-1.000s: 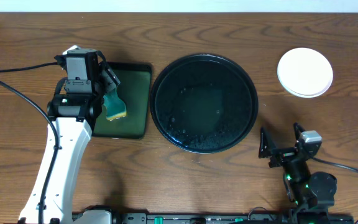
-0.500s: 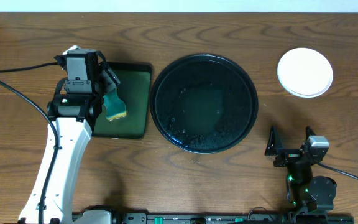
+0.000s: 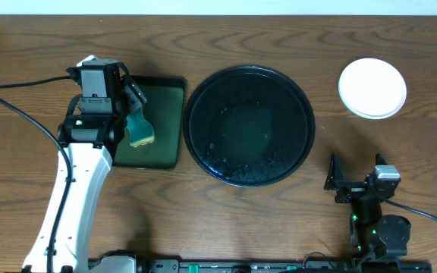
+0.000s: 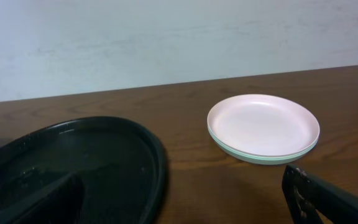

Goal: Clean dirty plates on tray and stack at the side

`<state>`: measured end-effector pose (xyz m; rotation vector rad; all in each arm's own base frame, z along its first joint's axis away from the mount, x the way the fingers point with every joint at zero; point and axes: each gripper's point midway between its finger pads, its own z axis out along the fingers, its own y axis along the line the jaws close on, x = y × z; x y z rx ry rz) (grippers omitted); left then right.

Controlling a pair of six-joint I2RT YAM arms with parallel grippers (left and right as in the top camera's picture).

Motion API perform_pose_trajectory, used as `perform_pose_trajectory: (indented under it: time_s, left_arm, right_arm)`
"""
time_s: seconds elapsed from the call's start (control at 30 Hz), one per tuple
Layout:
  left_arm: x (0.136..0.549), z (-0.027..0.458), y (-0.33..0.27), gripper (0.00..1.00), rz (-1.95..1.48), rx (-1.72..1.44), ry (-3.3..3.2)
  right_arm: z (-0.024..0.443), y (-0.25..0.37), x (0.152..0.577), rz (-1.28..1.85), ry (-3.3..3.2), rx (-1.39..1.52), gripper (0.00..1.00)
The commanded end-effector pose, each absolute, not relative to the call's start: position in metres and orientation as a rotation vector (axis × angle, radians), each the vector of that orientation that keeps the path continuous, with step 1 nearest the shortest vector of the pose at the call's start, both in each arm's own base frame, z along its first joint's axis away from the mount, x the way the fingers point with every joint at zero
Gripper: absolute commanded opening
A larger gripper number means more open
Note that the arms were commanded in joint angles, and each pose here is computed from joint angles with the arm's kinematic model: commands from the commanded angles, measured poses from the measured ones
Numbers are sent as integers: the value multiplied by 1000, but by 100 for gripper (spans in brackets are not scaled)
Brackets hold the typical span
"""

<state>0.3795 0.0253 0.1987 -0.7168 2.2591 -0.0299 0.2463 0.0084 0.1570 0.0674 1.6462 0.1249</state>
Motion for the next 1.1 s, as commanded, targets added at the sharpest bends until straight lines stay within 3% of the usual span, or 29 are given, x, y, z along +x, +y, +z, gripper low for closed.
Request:
perform_pose_trajectory:
  time_s: [0.0, 0.43, 0.67, 1.07]
  left_arm:
    - [381, 201, 27, 80, -24, -709, 2256]
    - [381, 201, 27, 80, -24, -709, 2256]
    - [381, 201, 27, 80, -24, -709, 2256]
    - [381, 201, 27, 80, -24, -709, 2256]
  right_arm:
    - [157, 5, 246, 97, 1645, 72, 99]
    - [157, 5, 246, 98, 1644, 71, 99]
    - [156, -1, 246, -98, 1645, -96, 99]
    - [157, 3, 246, -25, 1645, -48, 99]
